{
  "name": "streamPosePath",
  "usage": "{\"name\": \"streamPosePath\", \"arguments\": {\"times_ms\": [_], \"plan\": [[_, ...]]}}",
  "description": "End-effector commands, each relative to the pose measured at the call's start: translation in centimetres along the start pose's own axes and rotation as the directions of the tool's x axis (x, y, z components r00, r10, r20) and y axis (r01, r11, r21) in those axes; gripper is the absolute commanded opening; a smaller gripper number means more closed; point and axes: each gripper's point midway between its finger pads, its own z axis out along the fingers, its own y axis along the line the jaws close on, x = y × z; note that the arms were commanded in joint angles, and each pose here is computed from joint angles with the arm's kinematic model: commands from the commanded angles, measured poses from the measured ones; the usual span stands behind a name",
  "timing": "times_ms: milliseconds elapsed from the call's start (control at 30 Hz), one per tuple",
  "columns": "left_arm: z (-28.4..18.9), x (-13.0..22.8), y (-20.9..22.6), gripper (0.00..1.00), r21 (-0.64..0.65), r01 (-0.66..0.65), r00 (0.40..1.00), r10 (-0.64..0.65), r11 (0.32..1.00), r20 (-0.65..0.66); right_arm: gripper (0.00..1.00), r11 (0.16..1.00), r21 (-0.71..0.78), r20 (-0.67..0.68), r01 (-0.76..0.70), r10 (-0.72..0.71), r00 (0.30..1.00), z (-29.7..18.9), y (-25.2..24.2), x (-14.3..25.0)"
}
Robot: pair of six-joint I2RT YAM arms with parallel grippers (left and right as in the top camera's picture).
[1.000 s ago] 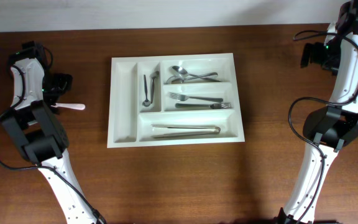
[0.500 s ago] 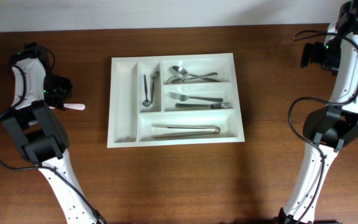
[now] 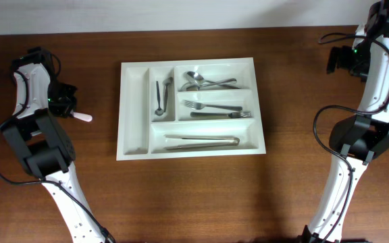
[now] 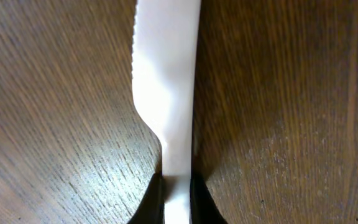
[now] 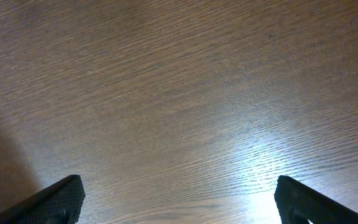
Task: Pack container
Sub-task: 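Lift the plastic knife and carry it right over the tray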
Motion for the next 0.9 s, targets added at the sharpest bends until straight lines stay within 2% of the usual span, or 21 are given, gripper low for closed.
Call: {"name": "streamPosePath", "arguments": {"times_ms": [0,133,267,400,500,567,700,867], "plan": [[3.6,0.7,2.4,0.02,-0.123,-0.007,0.999,0.003,0.992,-0.033,0.99,1.0,-0.004,0.018,0.002,-0.002,1.0,-1.0,-0.1,-0.1],[3.6,0.6,2.3,0.02,-0.118,-0.009,1.0,0.006,0.993,-0.03,0.99,1.0,-0.004,0.018,0.002,-0.002,1.0,-1.0,-0.1,-0.1],[3.5,0.1,1.5,0.02,-0.086,-0.076,0.997,0.074,0.993,-0.018,0.99,1.0,-0.004,0.018,0.002,-0.002,1.0,-1.0,-0.1,-0.1],[2.2,-0.5,0.2,0.02,-0.043,-0.18,0.984,0.18,0.983,0.005,0.99,1.0,-0.004,0.018,0.002,-0.002,1.0,-1.0,-0.1,-0.1],[0.6,-0.9,-1.6,0.02,0.01,-0.308,0.951,0.307,0.951,0.039,0.99,1.0,-0.004,0.018,0.002,-0.002,1.0,-1.0,-0.1,-0.1],[-0.8,-0.6,-3.4,0.02,0.071,-0.419,0.908,0.415,0.905,0.063,0.99,1.0,-0.004,0.018,0.002,-0.002,1.0,-1.0,-0.1,-0.1],[-3.8,1.5,-7.0,0.02,0.181,-0.625,0.78,0.614,0.759,0.121,0.99,1.0,-0.004,0.018,0.002,-0.002,1.0,-1.0,-0.1,-0.1],[-7.4,4.6,-9.5,0.02,0.168,-0.777,0.629,0.75,0.607,0.202,0.99,1.0,-0.004,0.018,0.002,-0.002,1.0,-1.0,-0.1,-0.1]]}}
